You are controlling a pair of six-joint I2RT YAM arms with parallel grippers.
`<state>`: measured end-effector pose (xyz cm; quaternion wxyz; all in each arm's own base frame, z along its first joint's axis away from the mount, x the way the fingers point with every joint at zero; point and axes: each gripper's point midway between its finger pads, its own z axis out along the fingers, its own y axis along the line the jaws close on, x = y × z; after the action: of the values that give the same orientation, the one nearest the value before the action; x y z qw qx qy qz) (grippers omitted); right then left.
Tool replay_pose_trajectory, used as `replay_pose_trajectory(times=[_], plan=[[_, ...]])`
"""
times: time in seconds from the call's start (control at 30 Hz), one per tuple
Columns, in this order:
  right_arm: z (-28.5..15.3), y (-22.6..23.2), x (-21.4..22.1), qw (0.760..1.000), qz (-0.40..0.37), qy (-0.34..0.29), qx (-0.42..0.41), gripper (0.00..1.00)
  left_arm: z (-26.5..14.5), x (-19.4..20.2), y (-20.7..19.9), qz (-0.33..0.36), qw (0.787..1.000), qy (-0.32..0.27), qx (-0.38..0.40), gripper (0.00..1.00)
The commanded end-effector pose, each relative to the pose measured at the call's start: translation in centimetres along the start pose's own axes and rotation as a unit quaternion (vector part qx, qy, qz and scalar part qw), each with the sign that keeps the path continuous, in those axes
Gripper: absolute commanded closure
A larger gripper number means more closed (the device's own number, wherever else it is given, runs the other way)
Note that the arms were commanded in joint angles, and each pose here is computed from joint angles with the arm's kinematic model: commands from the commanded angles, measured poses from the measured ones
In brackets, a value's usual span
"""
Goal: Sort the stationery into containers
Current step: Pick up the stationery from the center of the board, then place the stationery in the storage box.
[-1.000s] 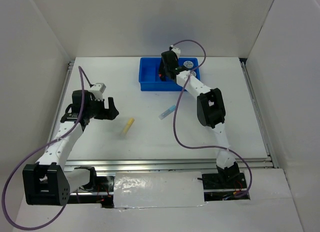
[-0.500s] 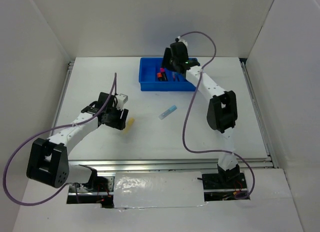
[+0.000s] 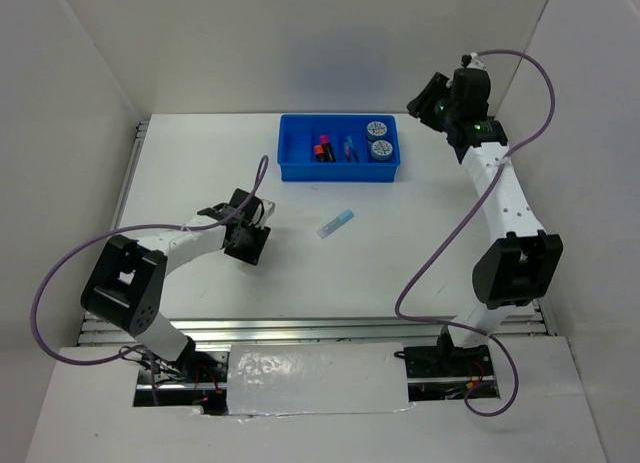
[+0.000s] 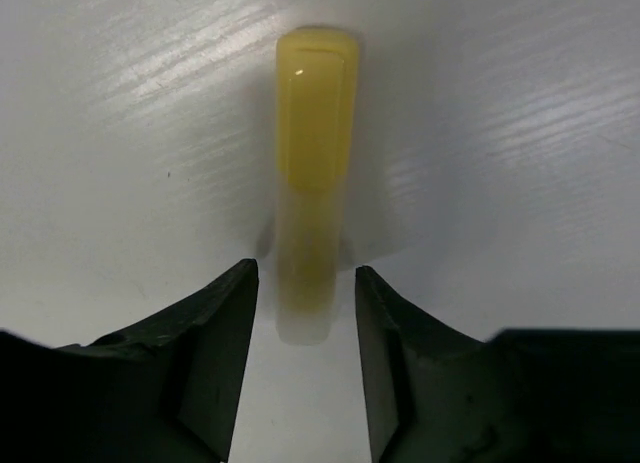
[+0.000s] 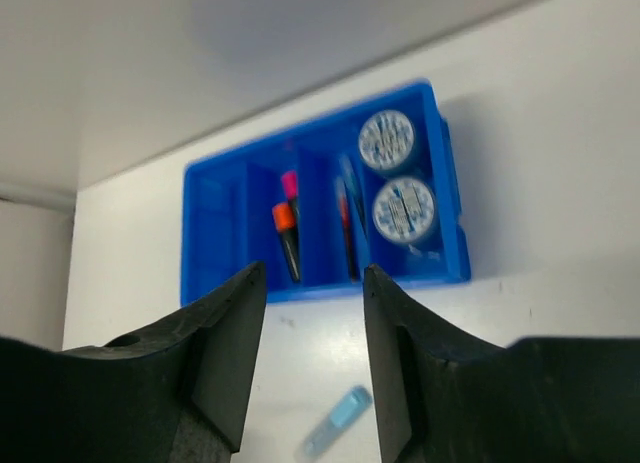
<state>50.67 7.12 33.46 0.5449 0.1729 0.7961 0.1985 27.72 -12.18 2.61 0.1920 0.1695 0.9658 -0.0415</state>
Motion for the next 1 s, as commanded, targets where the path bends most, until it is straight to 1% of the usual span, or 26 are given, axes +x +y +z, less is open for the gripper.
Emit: replay_pose_trajectory(times=[0.0, 0.07, 0.1, 0.23, 0.27, 0.3, 0.33, 0.37, 0.4, 0.43, 0.47, 0.5, 0.57, 0.6, 0.63, 0.67, 0.73, 0.77, 0.8, 0.83, 0.87, 0.9, 0.93, 0.97], plan=[[-2.0, -0.5, 2.5, 0.998, 0.013, 0.042, -0.034, 0.5, 0.7, -2.0, 0.4, -0.001, 1.0, -0.023, -0.017, 0.47], [-2.5, -1.3, 3.6, 0.998, 0.012, 0.051, -0.038, 0.51, 1.1, -2.2, 0.3, 0.0, 1.0, -0.028, -0.014, 0.5], [-3.1, -1.3, 3.1, 0.998, 0.006, 0.041, -0.042, 0.51, 1.2, -2.2, 0.2, 0.001, 0.999, -0.031, -0.013, 0.52], [-3.9, -1.9, 3.4, 0.998, 0.004, 0.045, -0.046, 0.52, 1.6, -2.0, -0.3, -0.001, 0.999, -0.039, -0.002, 0.52], [-3.9, -1.9, 3.7, 0.998, 0.004, 0.048, -0.049, 0.52, 1.7, -2.2, -0.5, 0.002, 0.999, -0.044, 0.0, 0.53], [-4.0, -1.9, 3.8, 0.997, 0.003, 0.05, -0.052, 0.53, 2.0, -1.9, -0.6, 0.004, 0.999, -0.04, -0.001, 0.57], [-4.0, -3.1, 3.1, 0.998, 0.008, 0.044, -0.041, 0.54, 2.0, -1.9, -0.7, 0.002, 0.999, -0.039, 0.0, 0.62], [-4.1, -3.2, 3.2, 0.998, 0.009, 0.045, -0.042, 0.55, 1.9, -2.3, -0.7, 0.002, 0.999, -0.042, 0.002, 0.66], [-4.2, -3.2, 3.0, 0.998, 0.007, 0.044, -0.046, 0.57, 1.5, -3.1, -0.8, 0.003, 0.999, -0.053, 0.003, 0.75], [-4.3, -3.4, 3.2, 0.998, 0.006, 0.046, -0.045, 0.57, 1.1, -3.9, -0.8, 0.005, 0.998, -0.063, 0.003, 0.81], [-4.6, -3.3, 3.1, 0.998, -0.001, 0.043, -0.049, 0.58, 0.3, -5.0, -0.9, 0.005, 0.997, -0.08, 0.008, 0.88], [-4.8, -3.2, 3.0, 0.998, -0.004, 0.04, -0.053, 0.59, -1.0, -7.0, -1.0, 0.006, 0.995, -0.102, 0.012, 0.91], [-5.1, -3.4, 3.4, 0.997, -0.017, 0.042, -0.057, 0.6, -2.9, -9.7, -1.1, 0.015, 0.99, -0.136, 0.014, 0.95], [-5.6, -3.0, 3.2, 0.997, -0.024, 0.037, -0.065, 0.6, -5.5, -13.1, -1.2, 0.019, 0.984, -0.177, 0.015, 0.96], [-5.7, -3.1, 3.7, 0.997, -0.028, 0.04, -0.067, 0.6, -7.0, -15.1, -1.2, 0.018, 0.98, -0.2, 0.015, 0.96], [-6.0, -3.0, 3.7, 0.996, -0.04, 0.036, -0.071, 0.6, -9.6, -19.0, -1.1, 0.016, 0.97, -0.242, 0.014, 0.96], [-6.1, -3.4, 4.5, 0.996, -0.045, 0.041, -0.069, 0.61, -11.8, -22.6, -0.8, 0.006, 0.96, -0.279, 0.01, 0.98], [-6.3, -3.5, 4.6, 0.995, -0.052, 0.039, -0.069, 0.61, -11.0, -24.1, -0.8, 0.003, 0.96, -0.28, 0.009, 1.0], [-6.2, -3.8, 5.2, 0.995, -0.052, 0.043, -0.067, 0.62, -13.5, -27.3, -0.8, 0.002, 0.947, -0.322, 0.013, 1.0], [-6.3, -4.0, 5.3, 0.995, -0.054, 0.043, -0.065, 0.62, -14.0, -29.2, -0.8, 0.001, 0.938, -0.346, 0.015, 1.0], [-6.4, -4.1, 5.6, 0.995, -0.056, 0.046, -0.064, 0.62, -13.8, -31.3, -0.8, -0.004, 0.931, -0.363, 0.019, 1.0], [-6.5, -4.3, 5.8, 0.995, -0.055, 0.048, -0.062, 0.62, -13.9, -32.5, -0.8, -0.005, 0.926, -0.377, 0.024, 0.99], [-6.7, -4.4, 5.8, 0.995, -0.057, 0.048, -0.063, 0.62, -13.9, -34.8, -0.7, -0.007, 0.914, -0.405, 0.027, 0.99], [-6.9, -4.5, 5.9, 0.995, -0.059, 0.048, -0.062, 0.63, -13.6, -35.7, -0.6, -0.017, 0.909, -0.415, 0.027, 0.99]])
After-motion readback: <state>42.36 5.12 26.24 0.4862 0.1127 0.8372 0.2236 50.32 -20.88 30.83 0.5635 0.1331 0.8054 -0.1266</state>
